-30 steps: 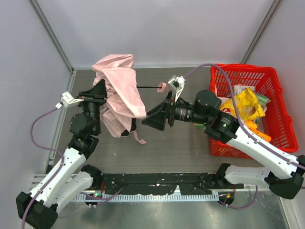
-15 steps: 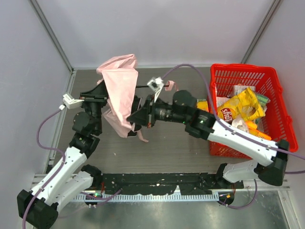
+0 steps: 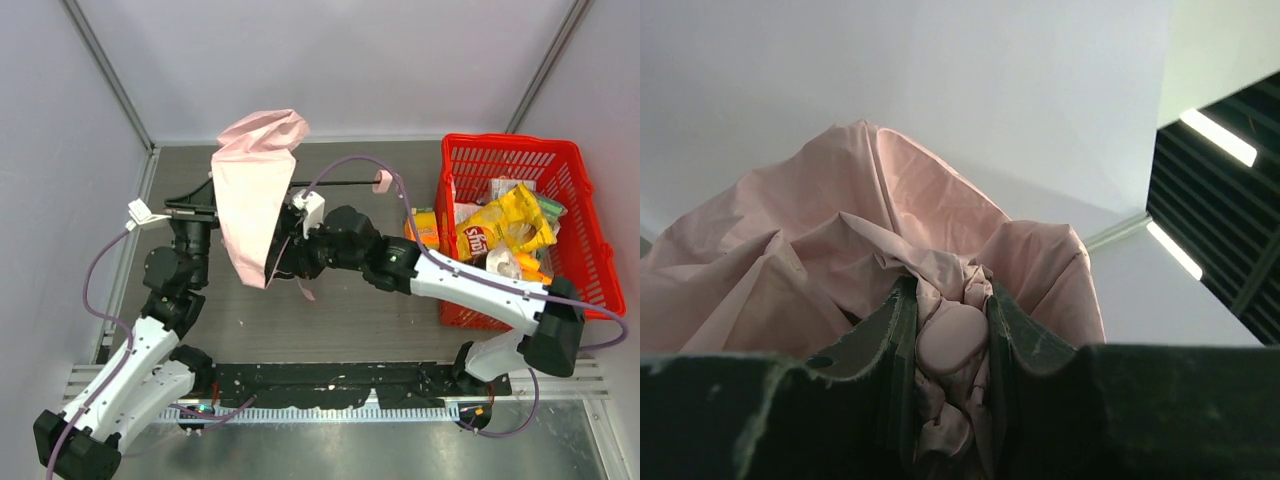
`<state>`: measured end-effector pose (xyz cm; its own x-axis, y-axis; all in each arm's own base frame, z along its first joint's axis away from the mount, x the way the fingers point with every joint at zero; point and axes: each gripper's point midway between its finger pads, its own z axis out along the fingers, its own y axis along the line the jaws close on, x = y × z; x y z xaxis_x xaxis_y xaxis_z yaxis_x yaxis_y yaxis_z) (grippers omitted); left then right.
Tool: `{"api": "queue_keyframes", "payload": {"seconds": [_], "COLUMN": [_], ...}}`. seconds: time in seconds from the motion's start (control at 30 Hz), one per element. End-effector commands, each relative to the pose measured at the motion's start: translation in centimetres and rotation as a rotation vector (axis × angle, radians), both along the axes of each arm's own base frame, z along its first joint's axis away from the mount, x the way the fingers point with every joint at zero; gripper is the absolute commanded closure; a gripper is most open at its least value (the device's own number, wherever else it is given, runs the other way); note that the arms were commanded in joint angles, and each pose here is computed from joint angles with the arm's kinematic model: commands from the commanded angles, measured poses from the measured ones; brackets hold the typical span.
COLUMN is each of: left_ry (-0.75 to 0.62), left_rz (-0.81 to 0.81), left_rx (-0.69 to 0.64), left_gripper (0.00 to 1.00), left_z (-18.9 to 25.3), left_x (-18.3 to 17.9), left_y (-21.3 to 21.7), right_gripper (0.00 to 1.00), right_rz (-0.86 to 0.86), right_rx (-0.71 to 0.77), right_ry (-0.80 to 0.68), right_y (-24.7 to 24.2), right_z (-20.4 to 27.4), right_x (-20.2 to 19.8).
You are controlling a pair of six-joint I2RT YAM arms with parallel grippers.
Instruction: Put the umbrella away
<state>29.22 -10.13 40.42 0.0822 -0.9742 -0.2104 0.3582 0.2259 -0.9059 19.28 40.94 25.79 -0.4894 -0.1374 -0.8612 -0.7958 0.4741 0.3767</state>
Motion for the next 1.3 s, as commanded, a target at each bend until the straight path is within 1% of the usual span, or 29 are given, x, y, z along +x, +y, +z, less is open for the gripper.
{"api": "queue_keyframes", "payload": {"seconds": [0.0, 0.03, 0.07, 0.1, 0.17, 0.2, 0.23, 0.27, 0.3, 0.33, 0.37, 0.4, 0.47, 0.53, 0.57, 0.6, 0.67, 0.7, 0.8, 0.83, 0.87, 0.93, 1.0, 1.07, 1.1, 1.2, 1.27], "left_ry": [-0.252, -0.279, -0.291, -0.297, -0.342, -0.357, -0.390, -0.406, -0.423, -0.435, -0.441, -0.452, -0.473, -0.477, -0.476, -0.479, -0.506, -0.523, -0.548, -0.553, -0.559, -0.559, -0.591, -0.623, -0.632, -0.660, -0.669], "left_rz": [-0.071, -0.090, -0.093, -0.106, -0.136, -0.144, -0.182, -0.203, -0.232, -0.255, -0.278, -0.295, -0.338, -0.371, -0.386, -0.404, -0.450, -0.483, -0.541, -0.543, -0.544, -0.552, -0.588, -0.631, -0.653, -0.681, -0.682], "left_rx": [0.103, 0.171, 0.234, 0.282, 0.395, 0.436, 0.492, 0.536, 0.576, 0.612, 0.639, 0.659, 0.690, 0.705, 0.712, 0.718, 0.735, 0.751, 0.791, 0.798, 0.798, 0.791, 0.786, 0.781, 0.780, 0.775, 0.766], "left_gripper": [1.00, 1.00, 1.00, 1.00, 1.00, 1.00, 1.00, 1.00, 1.00, 1.00, 1.00, 1.00, 1.00, 1.00, 1.00, 1.00, 1.00, 1.00, 1.00, 1.00, 1.00, 1.00, 1.00, 1.00, 1.00, 1.00, 1.00], "left_z": [5.0, 5.2, 5.1, 5.0, 4.9, 4.9, 5.1, 5.0, 5.0, 5.0, 4.9, 4.8, 4.8, 4.5, 4.4, 4.3, 4.2, 4.0, 3.6, 3.6, 3.6, 3.5, 3.8, 4.0, 3.9, 4.3, 4.5], "left_x": [-3.4, -3.8, -4.0, -4.2, -4.8, -5.0, -5.7, -5.9, -6.4, -6.7, -7.0, -7.3, -8.2, -8.9, -9.1, -9.4, -10.3, -10.9, -11.9, -12.0, -12.2, -12.2, -12.7, -13.2, -13.4, -13.9, -14.1], "left_y": [-1.2, -1.9, -2.4, -2.9, -4.1, -4.5, -5.3, -5.9, -6.5, -7.0, -7.3, -7.6, -8.1, -8.4, -8.5, -8.7, -9.3, -9.6, -10.2, -10.2, -10.2, -10.3, -10.7, -11.2, -11.5, -11.7, -11.7], "right_gripper": [0.74, 0.64, 0.61, 0.53, 0.44, 0.42, 0.38, 0.33, 0.31, 0.27, 0.25, 0.20, 0.18, 0.15, 0.14, 0.13, 0.12, 0.11, 0.11, 0.11, 0.11, 0.11, 0.12, 0.12, 0.12, 0.12, 0.17], "right_rz": [-0.006, -0.019, -0.045, -0.084, -0.090, -0.085, -0.065, -0.059, -0.020, -0.003, 0.011, 0.015, 0.008, 0.070, 0.117, 0.137, 0.177, 0.173, 0.096, 0.103, 0.154, 0.252, 0.331, 0.401, 0.412, 0.409, 0.420], "right_rx": [-0.056, -0.093, -0.109, -0.151, -0.158, -0.172, -0.129, -0.132, -0.091, -0.100, -0.080, -0.097, -0.091, -0.027, -0.014, -0.016, -0.060, -0.080, -0.107, -0.057, -0.017, -0.017, -0.017, 0.019, 0.036, 0.027, 0.002], "right_ry": [-0.143, -0.148, -0.179, -0.191, -0.212, -0.211, -0.229, -0.243, -0.254, -0.269, -0.293, -0.310, -0.330, -0.333, -0.312, -0.352, -0.363, -0.368, -0.374, -0.377, -0.362, -0.286, -0.237, -0.222, -0.231, -0.204, -0.164], "right_y": [-5.6, -7.1, -8.6, -10.3, -12.1, -12.5, -12.3, -12.0, -11.5, -10.8, -10.4, -9.8, -9.3, -8.3, -7.8, -7.5, -7.0, -6.8, -8.7, -9.0, -8.4, -7.1, -6.3, -5.5, -5.1, -4.6, -4.0], "right_z": [4.5, 5.0, 6.2, 7.2, 9.9, 10.4, 12.6, 12.9, 14.4, 14.4, 15.6, 15.3, 16.2, 17.4, 16.9, 16.9, 15.5, 14.9, 14.9, 15.9, 15.4, 13.4, 11.6, 10.9, 11.1, 10.1, 8.8], "right_x": [-1.4, -1.7, -1.8, -1.6, -2.2, -2.3, -2.7, -2.5, -2.9, -2.5, -2.4, -1.6, -0.3, -0.2, -0.3, 0.1, 0.4, 0.9, 2.5, 1.8, 1.3, 0.0, -1.2, -2.4, -2.5, -2.2, -2.4]}}
